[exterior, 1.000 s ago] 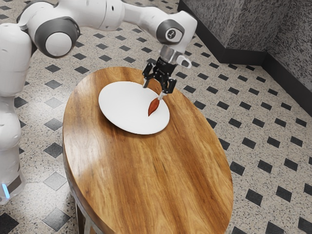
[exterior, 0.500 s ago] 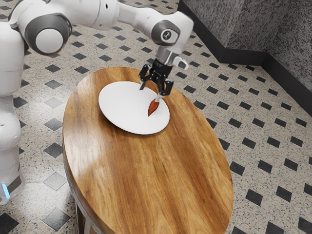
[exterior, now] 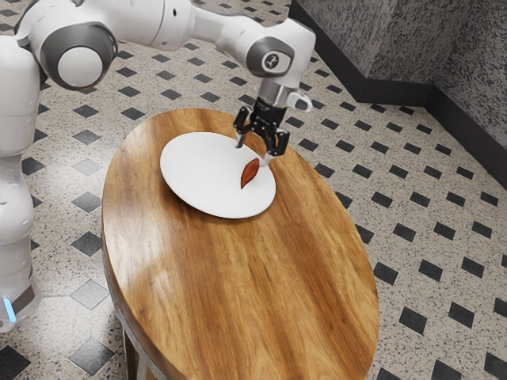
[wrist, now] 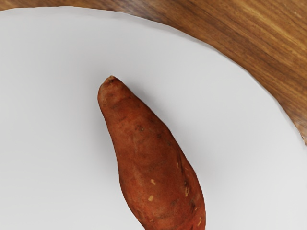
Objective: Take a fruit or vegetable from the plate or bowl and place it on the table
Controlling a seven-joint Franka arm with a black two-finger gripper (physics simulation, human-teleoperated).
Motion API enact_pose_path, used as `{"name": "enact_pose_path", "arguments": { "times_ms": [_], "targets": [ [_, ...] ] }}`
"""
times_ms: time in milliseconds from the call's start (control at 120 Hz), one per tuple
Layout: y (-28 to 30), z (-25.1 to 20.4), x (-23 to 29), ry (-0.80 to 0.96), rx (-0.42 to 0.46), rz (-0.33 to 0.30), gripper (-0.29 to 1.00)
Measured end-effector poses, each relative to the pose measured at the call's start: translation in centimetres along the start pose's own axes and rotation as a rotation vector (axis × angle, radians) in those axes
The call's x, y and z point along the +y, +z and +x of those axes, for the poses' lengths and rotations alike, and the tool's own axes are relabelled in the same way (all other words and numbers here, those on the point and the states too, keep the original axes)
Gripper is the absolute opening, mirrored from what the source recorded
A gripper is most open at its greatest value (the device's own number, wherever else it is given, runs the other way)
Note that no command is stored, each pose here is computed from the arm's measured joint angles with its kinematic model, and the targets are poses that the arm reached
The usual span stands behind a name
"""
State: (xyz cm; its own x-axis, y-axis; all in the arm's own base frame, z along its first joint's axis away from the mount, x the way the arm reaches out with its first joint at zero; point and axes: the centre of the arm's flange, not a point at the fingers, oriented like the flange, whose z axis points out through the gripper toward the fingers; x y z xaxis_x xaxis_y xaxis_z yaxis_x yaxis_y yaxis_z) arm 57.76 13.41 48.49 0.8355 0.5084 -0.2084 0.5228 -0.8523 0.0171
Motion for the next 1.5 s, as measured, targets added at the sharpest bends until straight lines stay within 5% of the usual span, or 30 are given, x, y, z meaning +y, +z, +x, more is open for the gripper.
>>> {"name": "enact_pose_path", "arguments": {
  "times_ms": [867,1142,1500],
  "targets": [
    [4.2,2.8,0.0,-0.022,-0.024,-0.003,0.7],
    [4.0,2.8,0.1,-0.022,-0.019,-0.003,0.24],
    [-0.3,0.1,2.9,0.027,0.041,-0.016,0.19]
  ]
}}
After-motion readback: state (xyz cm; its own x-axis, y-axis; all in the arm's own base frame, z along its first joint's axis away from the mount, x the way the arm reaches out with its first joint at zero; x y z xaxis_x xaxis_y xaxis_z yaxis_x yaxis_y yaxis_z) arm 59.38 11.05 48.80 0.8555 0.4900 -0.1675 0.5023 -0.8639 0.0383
